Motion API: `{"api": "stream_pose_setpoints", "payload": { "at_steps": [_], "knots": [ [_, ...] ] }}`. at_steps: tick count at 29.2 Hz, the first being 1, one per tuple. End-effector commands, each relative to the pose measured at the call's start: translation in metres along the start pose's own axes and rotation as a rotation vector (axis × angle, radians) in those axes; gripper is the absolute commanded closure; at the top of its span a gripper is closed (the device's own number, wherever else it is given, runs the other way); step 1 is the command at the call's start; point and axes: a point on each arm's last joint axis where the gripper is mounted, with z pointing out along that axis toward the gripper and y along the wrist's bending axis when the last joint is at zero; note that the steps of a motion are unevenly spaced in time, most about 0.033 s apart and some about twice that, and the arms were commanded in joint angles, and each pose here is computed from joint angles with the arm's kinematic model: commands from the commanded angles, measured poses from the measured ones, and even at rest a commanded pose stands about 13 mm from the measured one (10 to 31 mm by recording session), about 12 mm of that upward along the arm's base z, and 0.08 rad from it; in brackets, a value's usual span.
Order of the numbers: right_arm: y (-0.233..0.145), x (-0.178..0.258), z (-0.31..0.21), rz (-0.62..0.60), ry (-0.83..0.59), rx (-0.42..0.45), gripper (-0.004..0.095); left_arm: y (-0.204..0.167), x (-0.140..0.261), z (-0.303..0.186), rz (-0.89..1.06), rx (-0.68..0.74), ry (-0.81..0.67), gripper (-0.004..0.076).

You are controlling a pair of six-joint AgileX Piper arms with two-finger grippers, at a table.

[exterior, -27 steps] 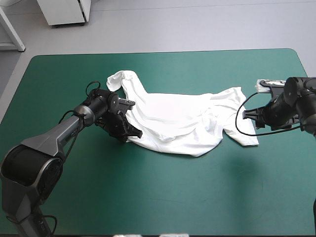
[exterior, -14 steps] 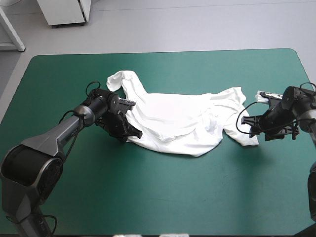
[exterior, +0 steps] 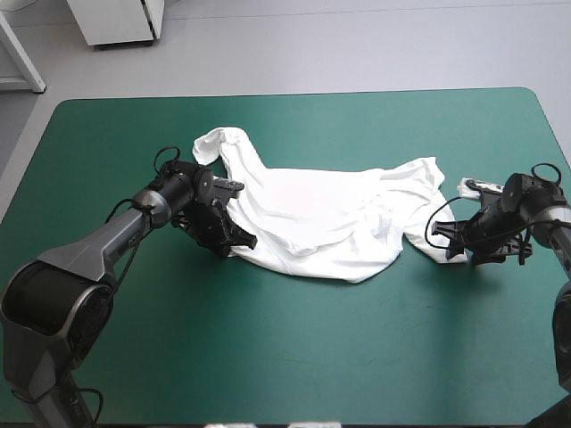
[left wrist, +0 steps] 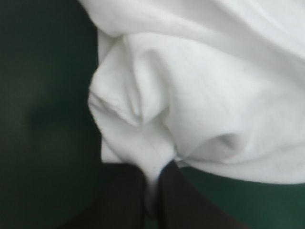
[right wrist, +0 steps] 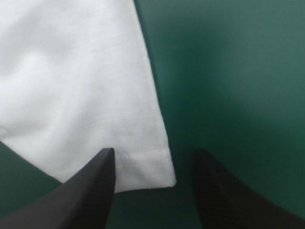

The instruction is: Fold the cloth

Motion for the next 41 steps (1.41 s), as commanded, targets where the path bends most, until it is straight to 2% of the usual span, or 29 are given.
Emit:
{"api": "stream_pose_setpoints", "payload": {
  "at_steps": [1,3,5,6,13,18,21,29,35,40,41],
  "knots": [
    [0.01,-0.005,0.008,-0.01,-0.005,-0.026,0.056,-0.008,-0.002,-0.011,-0.015,0.046,-0.051,0.0733],
    [0.018,-0.004,0.017,-0.024,0.024,-0.028,0.0695,-0.008,-0.002,-0.011,-0.015,0.046,-0.051,0.0733],
    [0.027,-0.001,0.022,-0.052,0.043,-0.028,0.0874,-0.008,-0.002,-0.012,-0.015,0.046,-0.053,0.0733],
    [0.031,0.0,0.023,-0.058,0.046,-0.028,0.0927,-0.007,-0.002,-0.012,-0.013,0.042,-0.053,0.0733],
    [0.04,0.004,0.0,-0.082,0.044,-0.033,0.0925,-0.003,-0.011,-0.041,0.036,-0.033,-0.094,0.0733],
    [0.048,0.003,-0.062,-0.151,-0.098,-0.039,0.0925,-0.007,-0.018,-0.107,0.066,-0.071,-0.222,0.0733],
    [0.055,0.007,-0.112,-0.189,-0.217,-0.06,0.0925,-0.011,-0.016,-0.159,0.078,-0.086,-0.334,0.0733],
    [0.071,0.021,-0.241,-0.284,-0.583,-0.096,0.0925,-0.025,0.01,-0.289,0.108,-0.089,-0.766,0.0733],
    [0.08,0.042,-0.334,-0.355,-0.877,-0.124,0.0925,-0.033,0.049,-0.367,0.125,-0.088,-1.054,0.0733],
    [0.084,0.073,-0.397,-0.412,-1.102,-0.147,0.0925,-0.038,0.095,-0.419,0.137,-0.087,-1.281,0.0733],
    [0.084,0.089,-0.42,-0.424,-1.197,-0.158,0.0925,-0.039,0.113,-0.435,0.141,-0.087,-1.366,0.0733]
  ]
}}
